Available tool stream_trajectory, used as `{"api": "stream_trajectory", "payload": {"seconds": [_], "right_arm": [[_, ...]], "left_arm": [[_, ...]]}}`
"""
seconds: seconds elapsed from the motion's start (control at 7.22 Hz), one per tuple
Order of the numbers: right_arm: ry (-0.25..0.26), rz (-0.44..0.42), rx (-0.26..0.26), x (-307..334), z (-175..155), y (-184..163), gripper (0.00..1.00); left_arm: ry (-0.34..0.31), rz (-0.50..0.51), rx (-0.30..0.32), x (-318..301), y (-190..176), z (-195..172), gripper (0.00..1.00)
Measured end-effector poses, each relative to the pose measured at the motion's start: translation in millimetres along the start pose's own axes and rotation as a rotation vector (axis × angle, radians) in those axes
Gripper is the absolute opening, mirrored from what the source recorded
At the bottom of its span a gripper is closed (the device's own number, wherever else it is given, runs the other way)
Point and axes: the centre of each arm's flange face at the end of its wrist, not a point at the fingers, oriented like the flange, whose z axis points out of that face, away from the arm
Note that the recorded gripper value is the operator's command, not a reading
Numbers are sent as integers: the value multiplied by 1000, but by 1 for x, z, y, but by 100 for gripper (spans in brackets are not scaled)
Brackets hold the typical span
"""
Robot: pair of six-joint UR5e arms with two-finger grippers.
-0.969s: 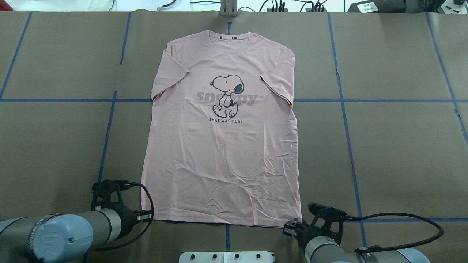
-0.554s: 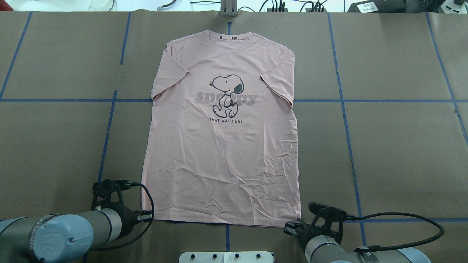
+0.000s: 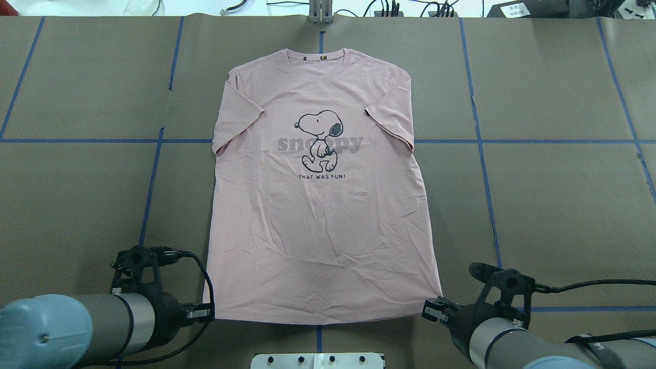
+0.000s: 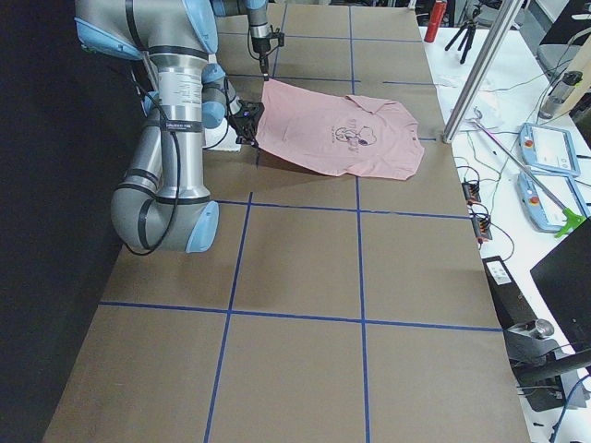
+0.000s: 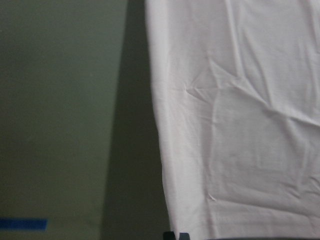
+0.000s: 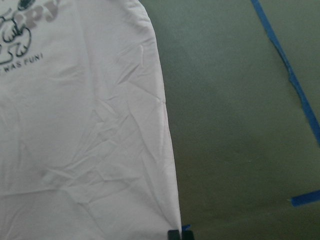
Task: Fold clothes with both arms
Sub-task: 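Lift the hem with both grippers and fold it toward the collar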
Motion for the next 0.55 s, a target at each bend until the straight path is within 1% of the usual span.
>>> {"api": "stream_trajectory", "payload": {"seconds": [0.14, 0.28, 0.42, 0.55], "right_arm": [[-1, 7, -39, 1, -50, -16, 0], [-1, 25, -86, 3, -89, -32, 0], [3, 35, -116, 5, -108, -45, 0], [-3, 13, -115, 1, -113, -55, 0]], "left_arm": [[26, -2, -43, 10, 4, -63, 0], [61, -17, -70, 15, -1, -120, 0], [88, -31, -76, 17, -10, -153, 0], [94, 2, -66, 23, -20, -160, 0]]}}
